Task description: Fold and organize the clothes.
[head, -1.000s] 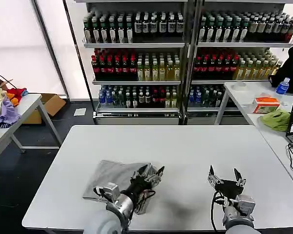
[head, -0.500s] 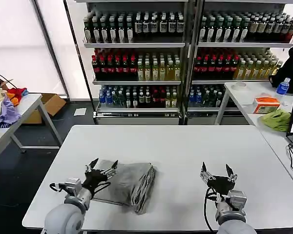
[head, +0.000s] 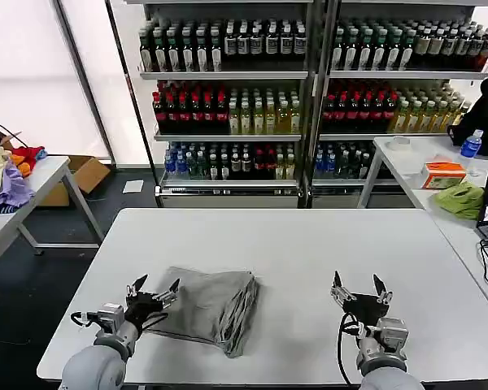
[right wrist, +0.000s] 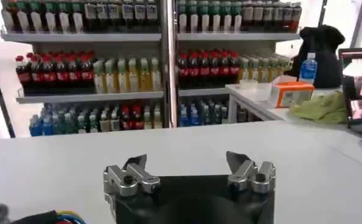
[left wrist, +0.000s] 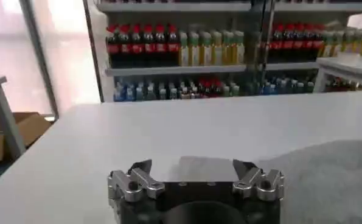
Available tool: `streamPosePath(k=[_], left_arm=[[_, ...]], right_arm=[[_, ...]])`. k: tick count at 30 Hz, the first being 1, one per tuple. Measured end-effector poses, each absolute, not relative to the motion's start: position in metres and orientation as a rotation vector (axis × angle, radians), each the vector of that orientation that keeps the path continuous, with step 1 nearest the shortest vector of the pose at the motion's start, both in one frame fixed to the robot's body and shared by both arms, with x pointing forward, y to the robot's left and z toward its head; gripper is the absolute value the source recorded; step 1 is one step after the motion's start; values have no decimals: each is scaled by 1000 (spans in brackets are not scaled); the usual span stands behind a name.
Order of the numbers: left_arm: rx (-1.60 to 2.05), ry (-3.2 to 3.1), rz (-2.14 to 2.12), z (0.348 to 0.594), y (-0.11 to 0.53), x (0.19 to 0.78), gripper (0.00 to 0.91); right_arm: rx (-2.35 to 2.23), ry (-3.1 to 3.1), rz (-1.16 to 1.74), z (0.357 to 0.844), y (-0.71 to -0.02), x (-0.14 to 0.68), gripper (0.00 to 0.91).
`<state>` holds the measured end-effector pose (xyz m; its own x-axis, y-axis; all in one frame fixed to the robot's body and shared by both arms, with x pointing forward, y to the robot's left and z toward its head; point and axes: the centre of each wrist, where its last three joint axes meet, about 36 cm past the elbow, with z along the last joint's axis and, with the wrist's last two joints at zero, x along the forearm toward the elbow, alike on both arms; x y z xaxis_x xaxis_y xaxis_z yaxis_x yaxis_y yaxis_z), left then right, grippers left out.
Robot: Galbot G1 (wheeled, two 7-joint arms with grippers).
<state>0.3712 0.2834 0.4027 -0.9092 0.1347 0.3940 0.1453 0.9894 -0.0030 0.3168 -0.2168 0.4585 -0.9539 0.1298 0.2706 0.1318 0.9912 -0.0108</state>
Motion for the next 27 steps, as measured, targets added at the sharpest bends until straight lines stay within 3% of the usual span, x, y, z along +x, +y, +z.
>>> streamPosePath(k=[9, 10, 13, 14, 15, 16, 27], left_arm=[[-185, -2696, -19, 383, 287, 370, 897], [-186, -2692, -15, 382, 287, 369, 846], [-190, -2683, -12, 379, 288, 368, 625], [-190, -2680, -12, 378, 289, 368, 403], [-190, -2676, -14, 377, 289, 368, 403], [-192, -2672, -14, 376, 290, 367, 20], [-217, -2653, 18, 368, 288, 364, 10]], right_arm=[[-185, -2857, -12, 456, -214, 314, 907], [-182, -2857, -14, 456, -214, 314, 907], [-180, -2860, -19, 456, -211, 315, 907], [-179, -2861, -20, 456, -210, 315, 907], [-176, -2861, -20, 456, -210, 315, 907], [-175, -2861, -21, 456, -209, 315, 907], [-178, -2866, -37, 454, -206, 314, 907]])
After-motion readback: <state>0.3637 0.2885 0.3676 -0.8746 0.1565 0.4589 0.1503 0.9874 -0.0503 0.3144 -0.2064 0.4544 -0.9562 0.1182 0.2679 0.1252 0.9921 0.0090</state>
